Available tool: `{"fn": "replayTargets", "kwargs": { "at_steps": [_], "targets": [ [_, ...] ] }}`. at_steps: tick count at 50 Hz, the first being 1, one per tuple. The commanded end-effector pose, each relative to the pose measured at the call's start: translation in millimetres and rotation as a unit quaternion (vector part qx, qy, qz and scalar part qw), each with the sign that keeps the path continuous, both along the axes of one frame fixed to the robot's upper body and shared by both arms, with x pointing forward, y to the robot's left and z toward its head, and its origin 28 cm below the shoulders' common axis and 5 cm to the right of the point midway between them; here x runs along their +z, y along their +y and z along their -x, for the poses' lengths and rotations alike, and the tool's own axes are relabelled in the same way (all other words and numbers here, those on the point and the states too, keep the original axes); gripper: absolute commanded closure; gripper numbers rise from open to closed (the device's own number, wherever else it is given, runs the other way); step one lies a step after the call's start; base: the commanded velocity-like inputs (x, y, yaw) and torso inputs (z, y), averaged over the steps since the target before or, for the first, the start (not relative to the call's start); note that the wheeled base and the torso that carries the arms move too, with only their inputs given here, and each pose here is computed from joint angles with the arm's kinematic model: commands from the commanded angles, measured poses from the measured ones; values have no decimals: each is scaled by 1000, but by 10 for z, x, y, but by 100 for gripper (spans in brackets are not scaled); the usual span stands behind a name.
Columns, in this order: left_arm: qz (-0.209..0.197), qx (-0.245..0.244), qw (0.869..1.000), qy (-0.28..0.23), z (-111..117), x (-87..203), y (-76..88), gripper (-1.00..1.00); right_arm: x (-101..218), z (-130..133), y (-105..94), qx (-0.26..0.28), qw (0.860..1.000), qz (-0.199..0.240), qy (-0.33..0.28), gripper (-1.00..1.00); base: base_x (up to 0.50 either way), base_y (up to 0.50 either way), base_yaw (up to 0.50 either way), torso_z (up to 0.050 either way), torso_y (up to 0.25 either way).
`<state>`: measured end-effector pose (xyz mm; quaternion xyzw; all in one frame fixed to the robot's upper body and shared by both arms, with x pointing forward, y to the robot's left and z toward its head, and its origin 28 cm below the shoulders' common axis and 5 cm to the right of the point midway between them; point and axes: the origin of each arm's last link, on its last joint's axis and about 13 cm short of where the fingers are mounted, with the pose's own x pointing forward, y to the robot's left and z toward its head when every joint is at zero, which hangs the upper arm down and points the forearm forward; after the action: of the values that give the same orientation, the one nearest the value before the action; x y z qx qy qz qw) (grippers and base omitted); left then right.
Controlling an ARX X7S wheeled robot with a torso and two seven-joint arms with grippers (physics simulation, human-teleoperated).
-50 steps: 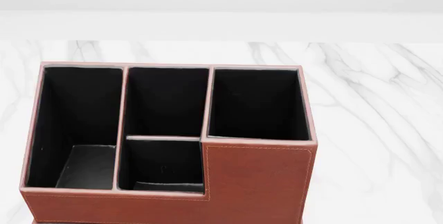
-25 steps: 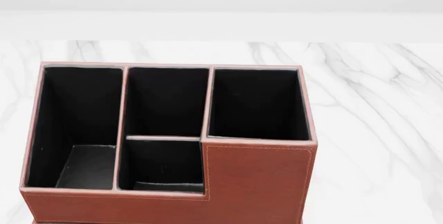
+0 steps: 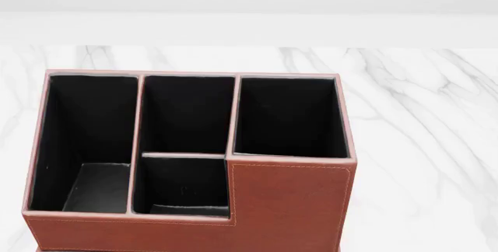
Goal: Pick up the yellow and white mug and place it to the right of the caddy.
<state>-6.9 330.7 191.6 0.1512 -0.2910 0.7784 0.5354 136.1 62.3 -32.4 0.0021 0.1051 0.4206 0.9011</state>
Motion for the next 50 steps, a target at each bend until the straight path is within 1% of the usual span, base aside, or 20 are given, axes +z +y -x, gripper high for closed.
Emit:
{"fn": "replayTargets", "kwargs": {
  "at_steps": [1,10,19,20,39,43,47,48,50],
  "targets": [
    [-1,-1,1000,0,-5,-4,-3,-100,-64,-21,48,16,1000,7,-5,-100,0,0,0,0,0],
    [0,-1,1000,-2,6,7,3,-100,-107,-51,66,13,1000,16,3,-100,0,0,0,0,0],
    [1,0,1000,-2,10,10,6,-100,-88,-77,52,-2,1000,0,14,-100,0,0,0,0,0],
    [1,-1,1000,-2,9,9,5,-100,-89,-74,50,-6,1000,-2,15,100,0,0,0,0,0],
    [-2,-1,1000,-2,10,13,6,-100,-92,-67,47,-8,1000,0,14,100,0,0,0,0,0],
    [-2,-2,1000,-1,-1,2,-2,-100,-103,-49,56,-3,1000,17,0,100,0,0,0,0,0],
    [-2,-2,1000,0,-5,-1,-4,-100,-64,-27,57,6,1000,20,-18,100,0,0,0,0,0],
    [-2,-2,1000,-1,-2,2,-2,-100,-49,-12,56,9,999,20,-34,100,0,0,0,0,0],
    [-2,-2,1000,0,-6,-2,-5,-100,-30,-6,53,4,999,23,-39,100,0,0,0,0,0]
  ]
}}
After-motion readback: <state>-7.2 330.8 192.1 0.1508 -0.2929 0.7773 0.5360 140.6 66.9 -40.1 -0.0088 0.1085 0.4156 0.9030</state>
